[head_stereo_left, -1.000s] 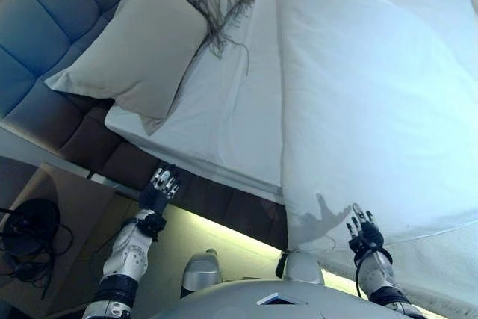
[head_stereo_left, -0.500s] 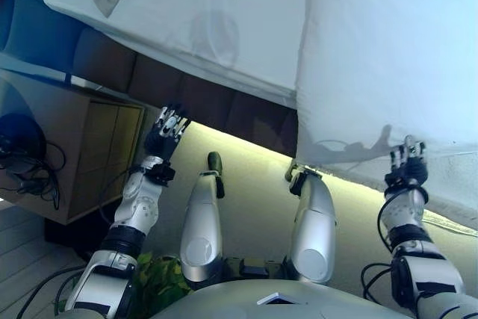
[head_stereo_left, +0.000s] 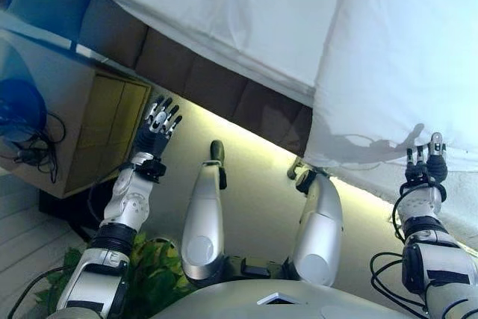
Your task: Make the bed neatly
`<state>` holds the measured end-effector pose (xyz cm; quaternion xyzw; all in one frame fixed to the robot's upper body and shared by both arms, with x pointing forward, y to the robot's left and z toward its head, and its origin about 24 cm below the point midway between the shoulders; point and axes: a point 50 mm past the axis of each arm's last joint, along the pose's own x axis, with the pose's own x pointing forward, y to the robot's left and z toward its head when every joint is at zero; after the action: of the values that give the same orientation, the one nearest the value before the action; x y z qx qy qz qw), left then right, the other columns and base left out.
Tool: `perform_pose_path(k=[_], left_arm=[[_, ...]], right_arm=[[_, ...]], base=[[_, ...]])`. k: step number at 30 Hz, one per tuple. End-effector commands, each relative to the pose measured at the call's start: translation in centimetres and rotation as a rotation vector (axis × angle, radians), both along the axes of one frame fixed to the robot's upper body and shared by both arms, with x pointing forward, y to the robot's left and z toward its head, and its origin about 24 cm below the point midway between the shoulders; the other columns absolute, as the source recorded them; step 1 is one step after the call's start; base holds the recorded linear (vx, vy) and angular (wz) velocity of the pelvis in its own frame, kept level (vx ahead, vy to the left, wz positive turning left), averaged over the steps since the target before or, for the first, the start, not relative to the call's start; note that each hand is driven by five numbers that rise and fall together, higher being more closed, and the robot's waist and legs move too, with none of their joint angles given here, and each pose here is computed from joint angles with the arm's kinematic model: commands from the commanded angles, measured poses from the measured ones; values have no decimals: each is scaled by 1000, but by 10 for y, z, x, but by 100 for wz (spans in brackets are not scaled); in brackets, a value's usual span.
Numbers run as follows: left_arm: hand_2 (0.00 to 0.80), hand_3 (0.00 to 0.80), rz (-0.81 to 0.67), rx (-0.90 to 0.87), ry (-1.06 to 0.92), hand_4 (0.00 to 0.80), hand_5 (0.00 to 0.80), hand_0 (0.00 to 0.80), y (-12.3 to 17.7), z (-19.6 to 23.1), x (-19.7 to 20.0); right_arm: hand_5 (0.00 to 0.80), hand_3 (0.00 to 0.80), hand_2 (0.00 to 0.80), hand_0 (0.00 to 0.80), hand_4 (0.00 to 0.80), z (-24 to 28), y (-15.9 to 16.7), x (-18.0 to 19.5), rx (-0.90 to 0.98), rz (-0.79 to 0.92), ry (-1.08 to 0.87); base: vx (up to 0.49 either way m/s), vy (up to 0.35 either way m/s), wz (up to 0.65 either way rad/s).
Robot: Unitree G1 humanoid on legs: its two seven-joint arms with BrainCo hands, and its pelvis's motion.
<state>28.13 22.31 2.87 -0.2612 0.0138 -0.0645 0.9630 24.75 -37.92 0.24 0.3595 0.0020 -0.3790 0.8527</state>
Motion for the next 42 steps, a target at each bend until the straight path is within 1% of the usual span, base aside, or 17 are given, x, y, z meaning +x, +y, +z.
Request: perform_pose_path(k=[1,6,9,12,20,24,29,36,42], left_arm=[[0,0,-31,15,-120,0,0,0,1,31,10],[0,0,-57,9,-136,0,0,0,-6,37,11],[0,0,-66,20,-138,0,0,0,-4,36,10],[0,0,-44,24,-133,0,0,0,4,32,9],[0,0,-29,-45,-130,0,0,0,-4,23,6],[0,0,-47,-66,-136,0,0,0,-12,25,7],[0,0,-67,-78,-146,0,0,0,-17,27,6],[0,0,-43,-87,-158,0,0,0,-10,25,2],[0,0,-49,-98,-149,0,0,0,-14,21,-1]], right_arm=[[0,0,0,0,0,37,-26,11,-12,-82,-42],[0,0,0,0,0,40,-29,12,24,-102,-71],[0,0,0,0,0,21,-21,4,75,-93,-85],[0,0,0,0,0,3,-15,-7,124,-102,-74],[0,0,0,0,0,-4,-33,-33,152,-202,-58],[0,0,0,0,0,0,-45,-44,133,-212,-42],[0,0,0,0,0,13,-52,-40,84,-164,-28],[0,0,0,0,0,34,-59,-26,68,-170,-30],[0,0,0,0,0,39,-57,-18,72,-162,-96]], base=[[1,-25,5],[1,-24,6],[13,-90,8],[12,-33,5],[7,101,-6],[1,58,-4],[1,32,3],[3,9,0],[8,24,0]])
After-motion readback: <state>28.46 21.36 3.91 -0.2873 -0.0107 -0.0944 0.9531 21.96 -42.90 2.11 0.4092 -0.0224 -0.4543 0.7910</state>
